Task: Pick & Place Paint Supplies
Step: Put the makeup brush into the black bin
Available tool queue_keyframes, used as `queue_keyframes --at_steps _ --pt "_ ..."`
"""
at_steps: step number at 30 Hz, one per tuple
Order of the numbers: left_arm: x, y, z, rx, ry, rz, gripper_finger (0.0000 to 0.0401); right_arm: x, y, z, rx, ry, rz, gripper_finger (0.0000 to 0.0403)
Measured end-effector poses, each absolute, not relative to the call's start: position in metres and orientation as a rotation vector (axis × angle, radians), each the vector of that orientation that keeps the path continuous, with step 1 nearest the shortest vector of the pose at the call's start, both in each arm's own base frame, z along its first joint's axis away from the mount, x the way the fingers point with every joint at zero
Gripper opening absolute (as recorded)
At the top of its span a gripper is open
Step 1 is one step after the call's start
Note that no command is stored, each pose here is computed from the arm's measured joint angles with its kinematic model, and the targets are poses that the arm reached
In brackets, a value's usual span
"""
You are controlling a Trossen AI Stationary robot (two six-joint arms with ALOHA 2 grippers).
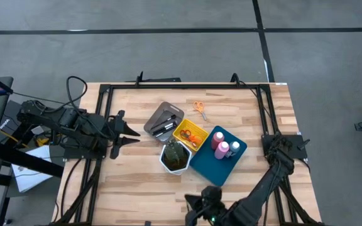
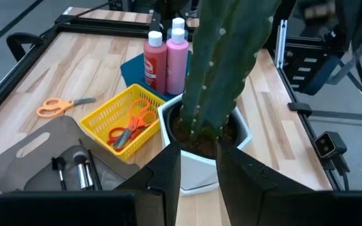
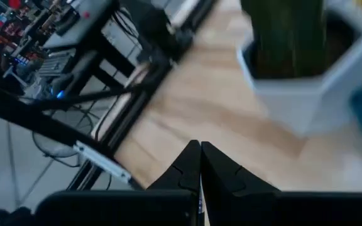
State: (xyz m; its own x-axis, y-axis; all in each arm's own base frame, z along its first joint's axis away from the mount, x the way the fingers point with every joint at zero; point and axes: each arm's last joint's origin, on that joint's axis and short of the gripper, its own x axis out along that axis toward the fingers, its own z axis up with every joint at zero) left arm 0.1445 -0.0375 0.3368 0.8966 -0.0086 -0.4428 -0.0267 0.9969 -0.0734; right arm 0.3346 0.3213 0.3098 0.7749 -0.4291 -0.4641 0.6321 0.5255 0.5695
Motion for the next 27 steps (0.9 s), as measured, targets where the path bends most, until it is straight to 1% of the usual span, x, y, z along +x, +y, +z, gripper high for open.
queue_keyframes --at_steps 4,9,15,21,27 --pt "0.145 -0.038 0.337 -0.081 0.455 0.009 0.0094 0.323 0.3 0.343 0.698 0.232 -0.632 0.0" --pt "0.145 -0.038 0.338 -0.085 0.443 0.008 0.0094 0.297 0.266 0.403 0.562 0.136 -0.62 0.0" --pt "0.147 -0.038 0.342 -0.095 0.402 0.008 0.0094 0.275 0.208 0.462 0.345 0.08 -0.671 0.0" --pt "0.147 -0.036 0.346 -0.093 0.352 0.069 0.0094 0.269 0.152 0.502 0.164 0.122 -0.699 0.0" --pt "0.143 -0.033 0.35 -0.099 0.305 0.116 0.0094 0.267 0.101 0.525 0.041 0.165 -0.723 0.0"
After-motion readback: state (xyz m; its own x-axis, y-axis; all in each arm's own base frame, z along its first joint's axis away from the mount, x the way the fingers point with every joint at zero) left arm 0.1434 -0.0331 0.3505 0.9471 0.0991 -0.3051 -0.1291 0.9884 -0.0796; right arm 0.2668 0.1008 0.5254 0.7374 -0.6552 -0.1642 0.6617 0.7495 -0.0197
